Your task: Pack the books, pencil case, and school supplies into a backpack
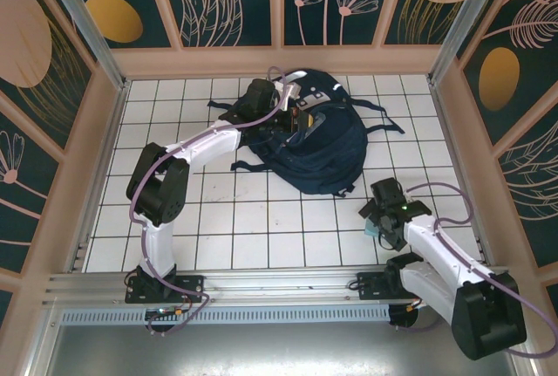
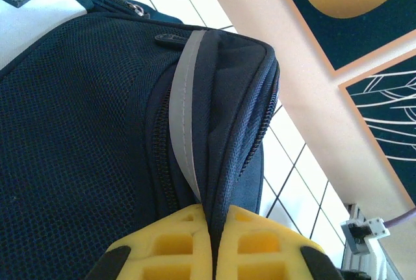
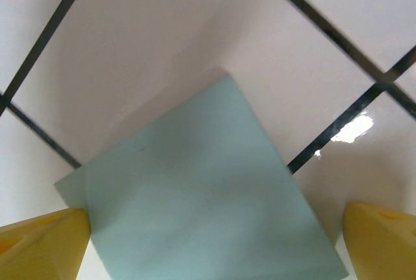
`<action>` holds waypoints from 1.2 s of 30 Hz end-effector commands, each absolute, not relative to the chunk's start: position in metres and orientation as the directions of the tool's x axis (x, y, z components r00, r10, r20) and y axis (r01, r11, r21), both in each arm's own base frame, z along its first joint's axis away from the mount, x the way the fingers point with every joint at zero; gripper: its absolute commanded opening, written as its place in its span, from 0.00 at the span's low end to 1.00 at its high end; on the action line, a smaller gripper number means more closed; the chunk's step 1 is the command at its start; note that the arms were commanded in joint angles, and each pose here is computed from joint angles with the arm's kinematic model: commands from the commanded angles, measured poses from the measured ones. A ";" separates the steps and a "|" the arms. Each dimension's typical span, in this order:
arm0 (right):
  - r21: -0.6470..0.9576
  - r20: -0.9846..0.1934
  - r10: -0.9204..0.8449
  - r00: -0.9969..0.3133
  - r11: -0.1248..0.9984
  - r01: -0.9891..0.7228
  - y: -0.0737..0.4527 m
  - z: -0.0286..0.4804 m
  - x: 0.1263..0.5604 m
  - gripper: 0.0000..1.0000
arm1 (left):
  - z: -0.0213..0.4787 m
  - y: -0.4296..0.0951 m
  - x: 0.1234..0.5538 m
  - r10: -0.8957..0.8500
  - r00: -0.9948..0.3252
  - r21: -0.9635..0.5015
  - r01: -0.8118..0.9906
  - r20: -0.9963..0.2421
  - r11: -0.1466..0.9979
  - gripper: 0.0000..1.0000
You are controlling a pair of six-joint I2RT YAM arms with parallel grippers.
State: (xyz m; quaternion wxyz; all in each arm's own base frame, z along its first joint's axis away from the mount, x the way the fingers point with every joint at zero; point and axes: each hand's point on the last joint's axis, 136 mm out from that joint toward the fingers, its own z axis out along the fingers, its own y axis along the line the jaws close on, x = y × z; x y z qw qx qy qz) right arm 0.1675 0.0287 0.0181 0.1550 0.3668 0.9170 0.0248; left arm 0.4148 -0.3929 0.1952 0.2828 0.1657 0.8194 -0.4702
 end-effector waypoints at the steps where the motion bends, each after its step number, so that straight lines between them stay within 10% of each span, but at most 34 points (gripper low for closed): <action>1: 0.233 -0.185 0.699 -0.691 0.714 0.660 0.058 0.023 0.167 0.99 | 0.232 -0.398 0.417 -0.032 -0.730 -0.671 0.609 -0.683 0.422 0.00; 25: 0.093 -0.263 0.621 -0.738 0.778 0.622 0.050 0.008 0.190 0.98 | 0.230 -0.392 0.414 -0.026 -0.724 -0.655 0.608 -0.689 0.449 0.00; 36: 0.180 -0.292 0.644 -0.707 0.763 0.621 0.052 0.016 0.193 0.70 | 0.240 -0.392 0.418 -0.033 -0.708 -0.644 0.620 -0.705 0.448 0.00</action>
